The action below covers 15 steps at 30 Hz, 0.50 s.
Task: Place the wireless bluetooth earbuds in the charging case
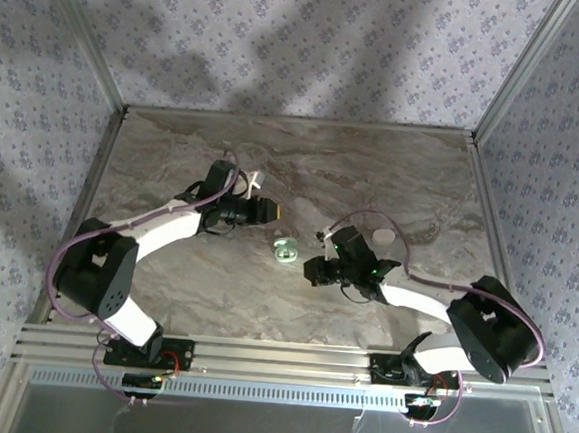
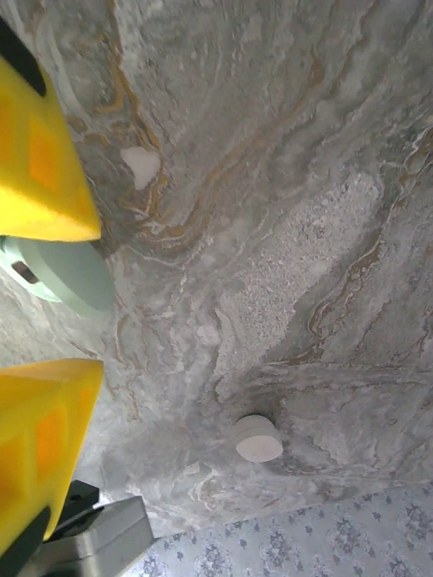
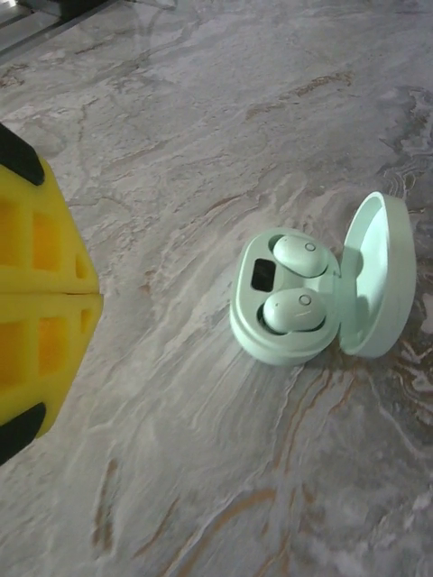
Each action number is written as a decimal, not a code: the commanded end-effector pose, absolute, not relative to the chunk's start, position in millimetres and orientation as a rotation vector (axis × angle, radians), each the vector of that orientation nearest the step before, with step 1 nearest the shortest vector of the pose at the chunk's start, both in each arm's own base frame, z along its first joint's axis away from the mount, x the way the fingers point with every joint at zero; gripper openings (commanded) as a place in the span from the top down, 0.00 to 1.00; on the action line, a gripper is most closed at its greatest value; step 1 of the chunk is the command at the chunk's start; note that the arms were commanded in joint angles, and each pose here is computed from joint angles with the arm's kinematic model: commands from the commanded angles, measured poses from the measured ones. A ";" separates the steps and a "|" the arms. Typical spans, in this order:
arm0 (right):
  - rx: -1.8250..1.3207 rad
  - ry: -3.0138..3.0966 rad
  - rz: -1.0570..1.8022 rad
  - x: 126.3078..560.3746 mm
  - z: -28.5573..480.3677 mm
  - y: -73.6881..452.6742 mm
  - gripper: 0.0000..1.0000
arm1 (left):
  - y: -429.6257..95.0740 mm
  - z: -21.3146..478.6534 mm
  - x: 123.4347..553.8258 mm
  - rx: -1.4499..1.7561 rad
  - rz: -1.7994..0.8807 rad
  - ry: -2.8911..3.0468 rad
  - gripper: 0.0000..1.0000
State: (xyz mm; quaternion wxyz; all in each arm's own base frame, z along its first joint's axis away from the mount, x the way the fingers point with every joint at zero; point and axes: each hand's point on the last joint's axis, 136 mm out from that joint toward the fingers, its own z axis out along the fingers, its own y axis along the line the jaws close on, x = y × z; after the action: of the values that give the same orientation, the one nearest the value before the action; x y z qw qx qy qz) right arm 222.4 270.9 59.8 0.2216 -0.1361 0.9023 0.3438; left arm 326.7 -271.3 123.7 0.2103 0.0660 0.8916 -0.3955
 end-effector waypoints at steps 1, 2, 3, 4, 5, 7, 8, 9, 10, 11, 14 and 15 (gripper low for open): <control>-0.362 2.446 0.967 236.5 67.6 284.6 1.00 | -285.1 129.9 332.6 0.253 -1.133 2.452 0.65; -0.360 2.447 0.963 238.2 65.4 285.8 1.00 | -285.6 127.5 334.4 0.255 -1.129 2.459 0.66; -0.356 2.448 0.960 239.8 63.7 286.7 1.00 | -286.6 125.9 335.2 0.260 -1.126 2.464 0.66; -0.352 2.444 0.961 241.8 63.0 288.1 1.00 | -286.7 125.1 337.0 0.262 -1.123 2.468 0.67; -0.350 2.446 0.955 243.1 60.8 288.8 1.00 | -287.7 124.0 337.6 0.268 -1.121 2.472 0.67; -0.345 2.444 0.949 246.3 58.6 290.9 1.00 | -289.6 122.2 339.8 0.277 -1.118 2.479 0.68; -0.343 2.443 0.947 247.8 57.0 292.1 1.00 | -290.1 120.9 341.0 0.278 -1.115 2.485 0.69; -0.339 2.441 0.947 249.1 55.7 293.0 1.00 | -291.0 120.1 342.5 0.280 -1.113 2.487 0.71; -0.334 2.435 0.947 250.9 55.2 293.9 1.00 | -291.3 117.7 343.6 0.279 -1.113 2.496 0.72; -0.325 2.429 0.947 253.2 54.2 294.7 1.00 | -292.8 116.3 344.2 0.282 -1.115 2.503 0.73; -0.306 2.412 0.953 257.5 53.1 297.0 1.00 | -296.2 109.5 345.1 0.288 -1.118 2.530 0.79; -0.301 2.408 0.953 258.9 53.0 297.6 1.00 | -297.1 106.9 344.9 0.290 -1.118 2.540 0.81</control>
State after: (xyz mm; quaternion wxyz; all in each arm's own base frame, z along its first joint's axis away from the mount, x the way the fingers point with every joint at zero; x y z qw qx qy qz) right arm 245.9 288.2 42.0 0.2364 -0.1209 0.9014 0.3420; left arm 348.0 -290.5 109.0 0.1911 0.0877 0.8962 -0.3908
